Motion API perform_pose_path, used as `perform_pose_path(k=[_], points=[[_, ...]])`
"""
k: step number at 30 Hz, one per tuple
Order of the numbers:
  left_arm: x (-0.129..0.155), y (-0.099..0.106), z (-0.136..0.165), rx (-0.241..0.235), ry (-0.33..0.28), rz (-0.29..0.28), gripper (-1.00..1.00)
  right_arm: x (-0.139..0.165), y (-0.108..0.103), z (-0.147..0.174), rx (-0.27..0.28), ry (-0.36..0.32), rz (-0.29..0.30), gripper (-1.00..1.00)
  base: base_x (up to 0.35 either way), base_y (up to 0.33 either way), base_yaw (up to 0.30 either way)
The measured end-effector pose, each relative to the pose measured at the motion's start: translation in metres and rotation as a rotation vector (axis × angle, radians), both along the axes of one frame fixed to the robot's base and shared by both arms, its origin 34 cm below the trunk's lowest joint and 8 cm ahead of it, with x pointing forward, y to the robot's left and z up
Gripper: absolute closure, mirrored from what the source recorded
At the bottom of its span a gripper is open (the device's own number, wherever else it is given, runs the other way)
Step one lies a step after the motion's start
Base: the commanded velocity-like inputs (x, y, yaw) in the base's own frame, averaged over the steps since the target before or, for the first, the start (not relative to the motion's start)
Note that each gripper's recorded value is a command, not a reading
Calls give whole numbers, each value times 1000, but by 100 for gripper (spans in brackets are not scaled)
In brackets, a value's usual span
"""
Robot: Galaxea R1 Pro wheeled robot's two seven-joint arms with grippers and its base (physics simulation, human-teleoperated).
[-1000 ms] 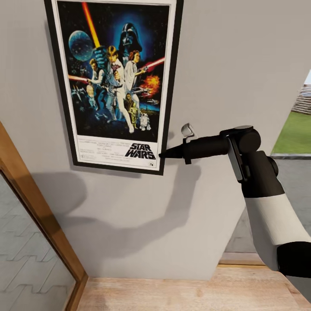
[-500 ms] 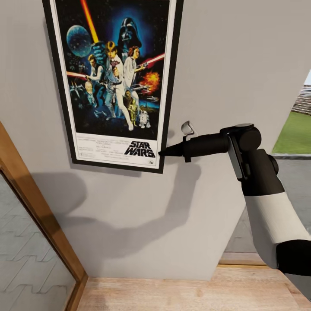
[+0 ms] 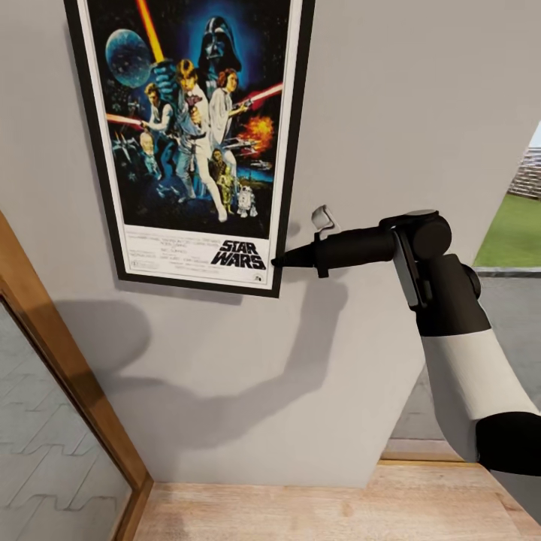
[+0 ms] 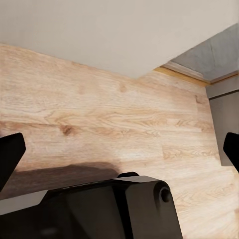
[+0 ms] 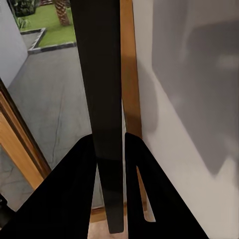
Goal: Pick up the poster from the kitchen countertop and hang it on one of the wall nails in the kitchen.
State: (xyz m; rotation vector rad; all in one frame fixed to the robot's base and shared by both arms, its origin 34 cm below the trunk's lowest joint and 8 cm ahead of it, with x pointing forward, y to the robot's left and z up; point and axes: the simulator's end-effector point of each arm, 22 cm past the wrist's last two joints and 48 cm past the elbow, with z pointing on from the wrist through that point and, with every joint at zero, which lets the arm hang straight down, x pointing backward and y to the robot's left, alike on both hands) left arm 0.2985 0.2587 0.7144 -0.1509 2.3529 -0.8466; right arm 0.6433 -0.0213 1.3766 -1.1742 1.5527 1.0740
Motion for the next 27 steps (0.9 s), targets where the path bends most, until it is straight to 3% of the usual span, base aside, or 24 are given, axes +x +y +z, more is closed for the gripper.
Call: perform_pose_path(k=[27], points=[[0, 0, 0, 0, 0, 0, -100, 0, 0, 0, 0, -1, 0, 100, 0, 0, 0]])
